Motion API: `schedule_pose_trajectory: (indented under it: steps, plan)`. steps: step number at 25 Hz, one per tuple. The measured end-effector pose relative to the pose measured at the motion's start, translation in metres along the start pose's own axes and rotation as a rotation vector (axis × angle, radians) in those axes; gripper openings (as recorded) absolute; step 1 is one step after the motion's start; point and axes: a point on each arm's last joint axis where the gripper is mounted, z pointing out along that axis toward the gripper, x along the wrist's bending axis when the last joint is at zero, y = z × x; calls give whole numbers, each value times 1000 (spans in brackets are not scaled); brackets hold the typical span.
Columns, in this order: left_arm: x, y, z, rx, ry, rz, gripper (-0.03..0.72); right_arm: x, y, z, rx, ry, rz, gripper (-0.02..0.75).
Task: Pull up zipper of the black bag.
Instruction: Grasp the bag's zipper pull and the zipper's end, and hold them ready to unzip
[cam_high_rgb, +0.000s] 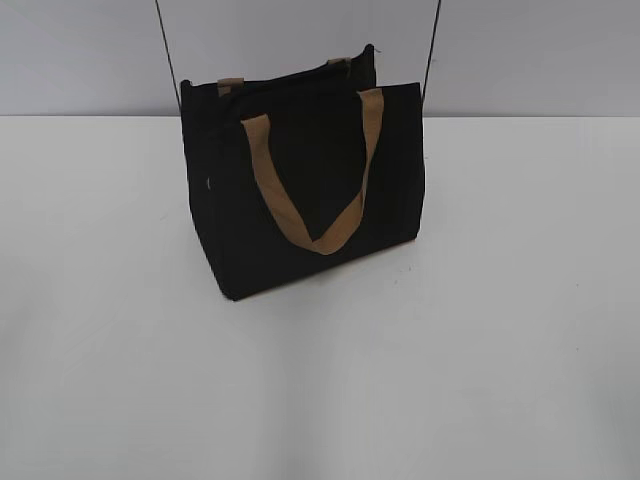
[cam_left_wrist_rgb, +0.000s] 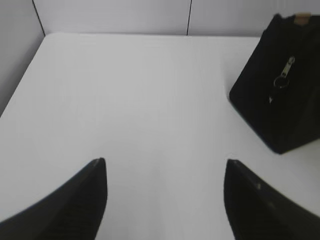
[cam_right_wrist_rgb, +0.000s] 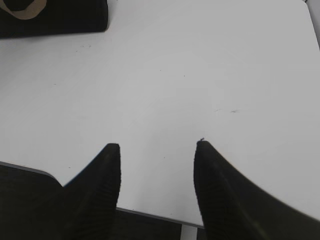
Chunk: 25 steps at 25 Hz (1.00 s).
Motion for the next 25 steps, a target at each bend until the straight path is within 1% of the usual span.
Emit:
schedule_pose_trajectory:
  steps: [3,4,5,8,10,13,17,20,21,23,25]
  plan:
    - [-2,16,25,-15,-9,-8,517,0,0,0,0,0,1,368]
    - [-3,20,36,-7,-22,-25,507,0,0,0,0,0,1,368]
    - [-4,25,44,-23,-29,-36,498,0,0,0,0,0,1,368]
    - [-5,38,73,-79,-34,-57,467,0,0,0,0,0,1,368]
    - [-4,45,94,-162,-29,-60,451,0,0,0,0,0,1,368]
    - [-3,40,131,-234,-18,-47,430,0,0,0,0,0,1,368]
    - [-2,22,168,-275,-14,-34,419,0,0,0,-1,3,3,368]
    - [-2,7,195,-244,-14,-39,417,0,0,0,-1,4,3,368]
    - [-3,3,201,-236,-23,-24,416,0,0,0,-1,4,3,368]
    - [-5,-7,216,-197,-47,-11,416,0,0,0,-1,5,3,368]
    - [-9,-16,228,-172,-86,-26,416,1,0,0,-2,6,4,368]
